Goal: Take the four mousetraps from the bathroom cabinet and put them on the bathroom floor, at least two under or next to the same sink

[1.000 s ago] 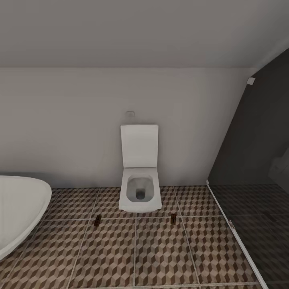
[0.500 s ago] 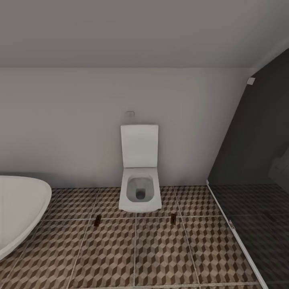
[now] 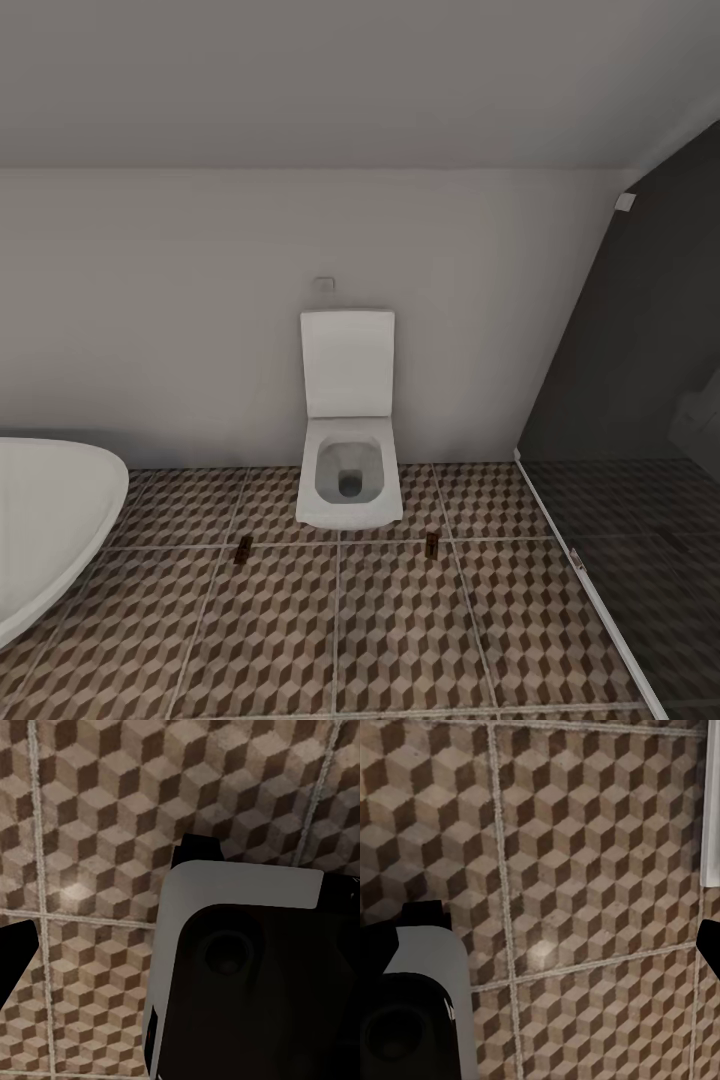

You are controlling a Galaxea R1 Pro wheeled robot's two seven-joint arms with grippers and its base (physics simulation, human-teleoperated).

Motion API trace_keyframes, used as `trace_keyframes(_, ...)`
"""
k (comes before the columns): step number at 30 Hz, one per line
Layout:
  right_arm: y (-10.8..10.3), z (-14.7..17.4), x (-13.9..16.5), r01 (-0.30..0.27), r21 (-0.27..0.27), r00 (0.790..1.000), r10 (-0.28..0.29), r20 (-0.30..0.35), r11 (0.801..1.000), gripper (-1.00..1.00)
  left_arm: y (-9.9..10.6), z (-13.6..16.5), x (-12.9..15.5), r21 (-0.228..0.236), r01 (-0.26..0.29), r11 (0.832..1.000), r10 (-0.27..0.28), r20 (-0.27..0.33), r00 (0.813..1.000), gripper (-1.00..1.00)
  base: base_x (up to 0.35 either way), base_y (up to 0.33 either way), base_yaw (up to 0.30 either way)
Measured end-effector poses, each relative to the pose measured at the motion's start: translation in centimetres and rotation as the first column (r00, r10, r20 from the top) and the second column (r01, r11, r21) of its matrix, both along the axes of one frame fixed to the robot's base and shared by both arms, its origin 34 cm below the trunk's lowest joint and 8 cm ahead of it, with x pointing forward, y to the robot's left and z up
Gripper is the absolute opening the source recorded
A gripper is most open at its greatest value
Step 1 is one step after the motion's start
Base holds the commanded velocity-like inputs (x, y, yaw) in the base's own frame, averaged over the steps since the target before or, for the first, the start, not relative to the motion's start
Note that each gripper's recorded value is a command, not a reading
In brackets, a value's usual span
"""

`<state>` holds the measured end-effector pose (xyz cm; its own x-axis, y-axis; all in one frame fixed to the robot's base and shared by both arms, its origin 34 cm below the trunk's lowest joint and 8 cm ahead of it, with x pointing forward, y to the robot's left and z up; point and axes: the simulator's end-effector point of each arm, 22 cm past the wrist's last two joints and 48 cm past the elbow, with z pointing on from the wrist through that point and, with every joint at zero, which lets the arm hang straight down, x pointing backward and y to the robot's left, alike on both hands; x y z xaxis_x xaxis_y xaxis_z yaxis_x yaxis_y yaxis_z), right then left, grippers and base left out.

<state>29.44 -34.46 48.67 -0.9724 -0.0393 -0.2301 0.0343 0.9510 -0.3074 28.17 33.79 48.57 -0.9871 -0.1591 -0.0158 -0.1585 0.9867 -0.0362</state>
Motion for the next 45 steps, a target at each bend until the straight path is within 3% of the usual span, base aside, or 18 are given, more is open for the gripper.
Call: trace_keyframes(45, 0.00, 0.00, 0.00, 0.000, 0.000, 1.000, 0.000, 0.000, 1.000, 1.00, -0.01, 0.00, 0.00, 0.000, 0.000, 1.000, 0.000, 0.000, 1.000, 1.00, 0.000, 0.000, 0.000)
